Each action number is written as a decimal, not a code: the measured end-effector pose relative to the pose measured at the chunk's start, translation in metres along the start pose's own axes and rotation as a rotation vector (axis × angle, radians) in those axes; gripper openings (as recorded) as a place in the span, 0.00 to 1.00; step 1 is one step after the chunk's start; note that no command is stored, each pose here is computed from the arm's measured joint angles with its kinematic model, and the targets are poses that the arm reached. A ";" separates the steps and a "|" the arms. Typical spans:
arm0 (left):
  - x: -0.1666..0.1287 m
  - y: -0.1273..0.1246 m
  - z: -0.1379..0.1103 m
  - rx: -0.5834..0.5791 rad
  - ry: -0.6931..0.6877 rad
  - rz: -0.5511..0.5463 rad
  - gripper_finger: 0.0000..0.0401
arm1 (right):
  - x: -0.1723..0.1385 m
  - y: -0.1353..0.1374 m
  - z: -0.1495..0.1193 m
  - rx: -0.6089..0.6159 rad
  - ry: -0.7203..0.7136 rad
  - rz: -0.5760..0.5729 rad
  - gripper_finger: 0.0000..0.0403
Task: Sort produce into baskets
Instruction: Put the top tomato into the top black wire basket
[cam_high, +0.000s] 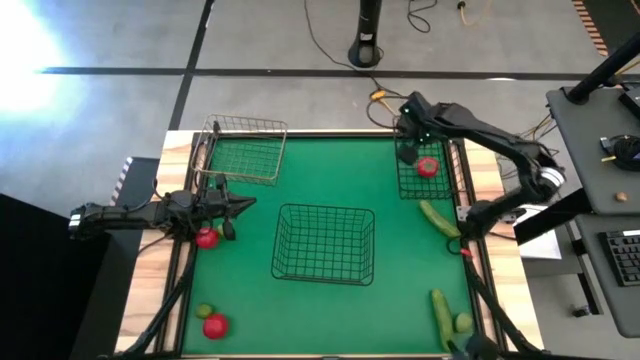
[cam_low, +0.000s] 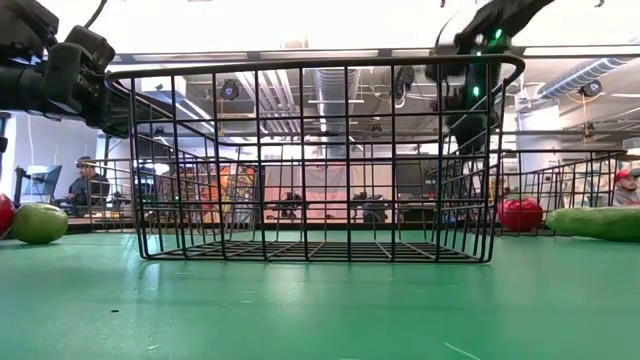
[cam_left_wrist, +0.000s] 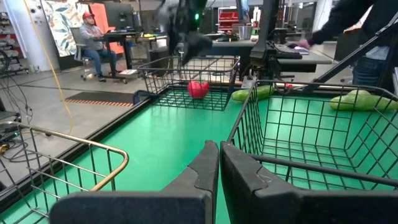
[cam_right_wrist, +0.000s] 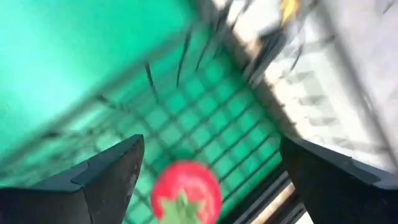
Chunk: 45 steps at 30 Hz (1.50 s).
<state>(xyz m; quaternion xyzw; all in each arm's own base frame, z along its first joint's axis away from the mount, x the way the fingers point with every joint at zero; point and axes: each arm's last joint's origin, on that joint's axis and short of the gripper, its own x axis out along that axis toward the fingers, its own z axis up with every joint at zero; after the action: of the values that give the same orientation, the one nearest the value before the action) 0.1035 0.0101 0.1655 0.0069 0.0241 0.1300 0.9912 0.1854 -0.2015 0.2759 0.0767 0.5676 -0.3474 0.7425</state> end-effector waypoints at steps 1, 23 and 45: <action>0.000 0.000 0.000 0.000 0.000 0.000 0.00 | -0.010 0.002 0.001 0.006 -0.052 -0.005 0.91; 0.000 0.000 0.000 0.003 0.000 0.001 0.00 | -0.156 0.125 -0.045 -0.107 -0.832 0.502 0.91; -0.012 0.003 0.048 -0.361 -0.506 -0.059 0.00 | -0.167 0.213 -0.069 -0.355 -0.794 0.653 0.91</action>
<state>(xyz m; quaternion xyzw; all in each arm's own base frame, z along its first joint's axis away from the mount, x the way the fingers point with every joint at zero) 0.0931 0.0098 0.2136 -0.1376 -0.2466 0.0977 0.9543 0.2404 0.0646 0.3417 -0.0146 0.2400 0.0002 0.9707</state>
